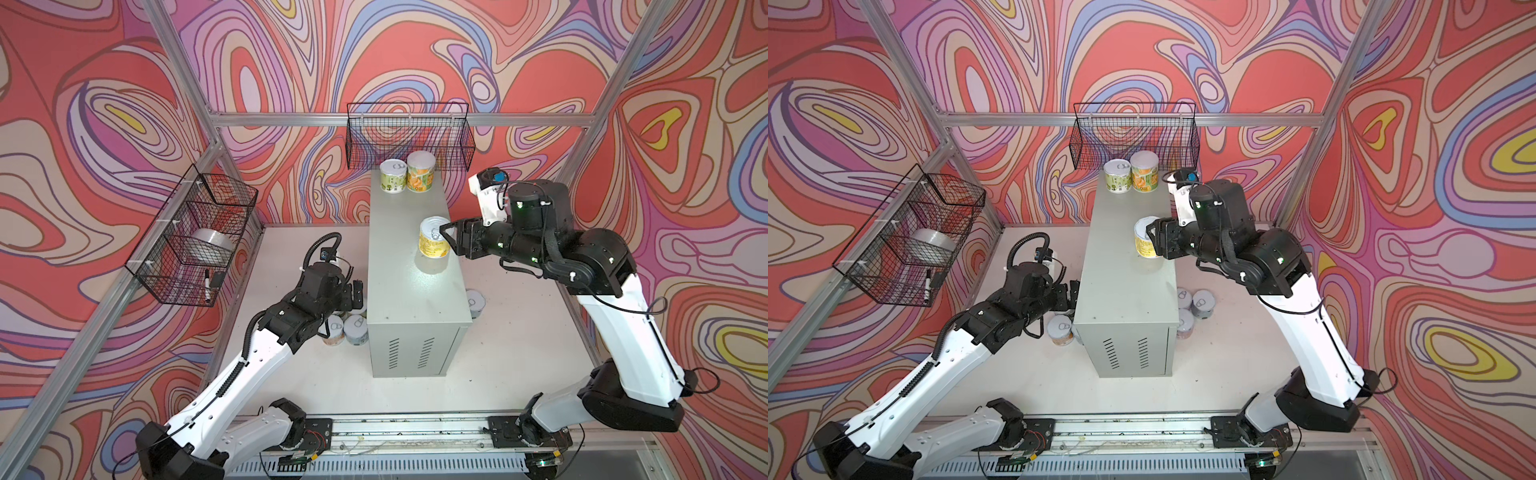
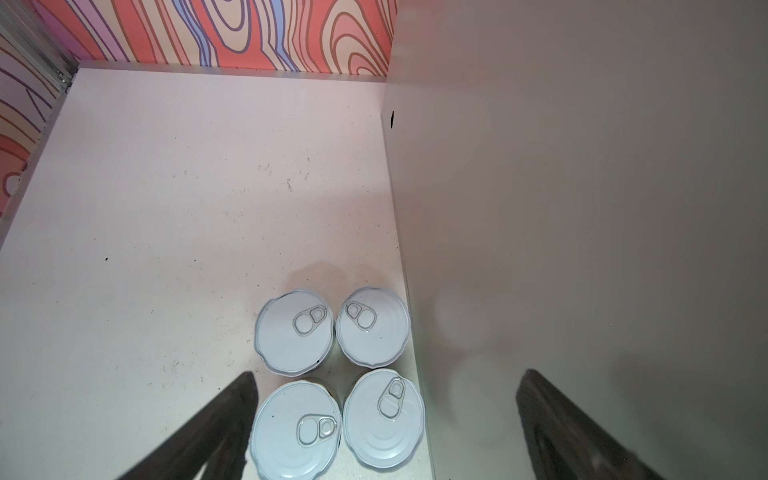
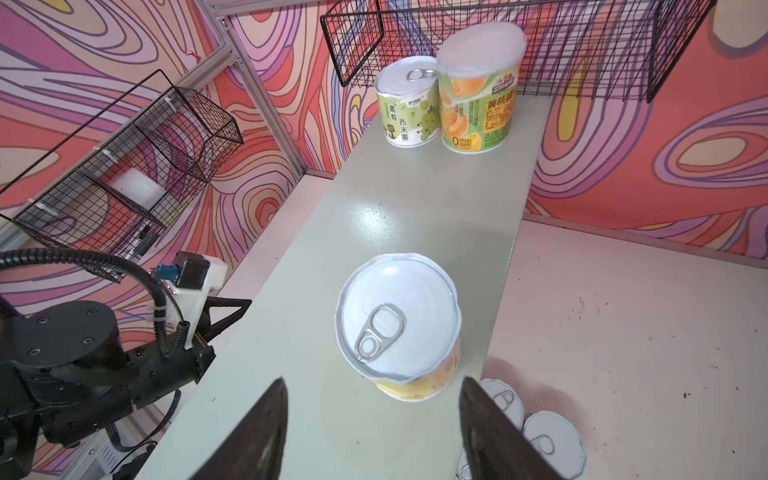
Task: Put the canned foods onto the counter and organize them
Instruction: 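Lower the yellow-labelled can beside the green can and orange tub with the right gripper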
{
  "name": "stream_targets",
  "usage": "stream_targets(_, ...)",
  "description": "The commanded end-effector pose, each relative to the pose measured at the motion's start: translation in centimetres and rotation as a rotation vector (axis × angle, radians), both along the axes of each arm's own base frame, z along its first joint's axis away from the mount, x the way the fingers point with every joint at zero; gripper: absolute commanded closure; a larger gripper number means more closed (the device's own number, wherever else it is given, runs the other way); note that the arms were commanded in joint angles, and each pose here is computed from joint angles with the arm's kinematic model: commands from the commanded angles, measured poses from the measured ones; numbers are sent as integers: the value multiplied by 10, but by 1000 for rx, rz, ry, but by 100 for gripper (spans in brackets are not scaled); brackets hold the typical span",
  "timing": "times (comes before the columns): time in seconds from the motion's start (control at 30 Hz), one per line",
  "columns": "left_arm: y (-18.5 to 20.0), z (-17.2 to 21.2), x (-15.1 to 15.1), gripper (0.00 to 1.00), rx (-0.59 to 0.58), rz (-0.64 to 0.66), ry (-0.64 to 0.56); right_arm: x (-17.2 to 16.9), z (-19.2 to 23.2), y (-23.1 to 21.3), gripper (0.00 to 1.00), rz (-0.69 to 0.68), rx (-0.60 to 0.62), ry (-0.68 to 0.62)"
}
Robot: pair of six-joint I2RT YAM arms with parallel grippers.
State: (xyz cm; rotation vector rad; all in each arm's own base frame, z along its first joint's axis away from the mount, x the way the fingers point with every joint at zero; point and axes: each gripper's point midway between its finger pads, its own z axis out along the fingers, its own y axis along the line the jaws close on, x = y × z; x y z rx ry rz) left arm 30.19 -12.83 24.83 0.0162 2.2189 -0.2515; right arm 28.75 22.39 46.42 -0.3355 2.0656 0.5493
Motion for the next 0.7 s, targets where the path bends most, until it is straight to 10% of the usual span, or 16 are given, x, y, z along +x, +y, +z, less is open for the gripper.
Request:
stream_targets(0.0,4,13,1,3,-11,13,-30,4,-15,7,34,-3,15,21)
stream_targets(0.67,5,-1,2,2,9,22,1,46,-44,13,40,-97,-22,-82)
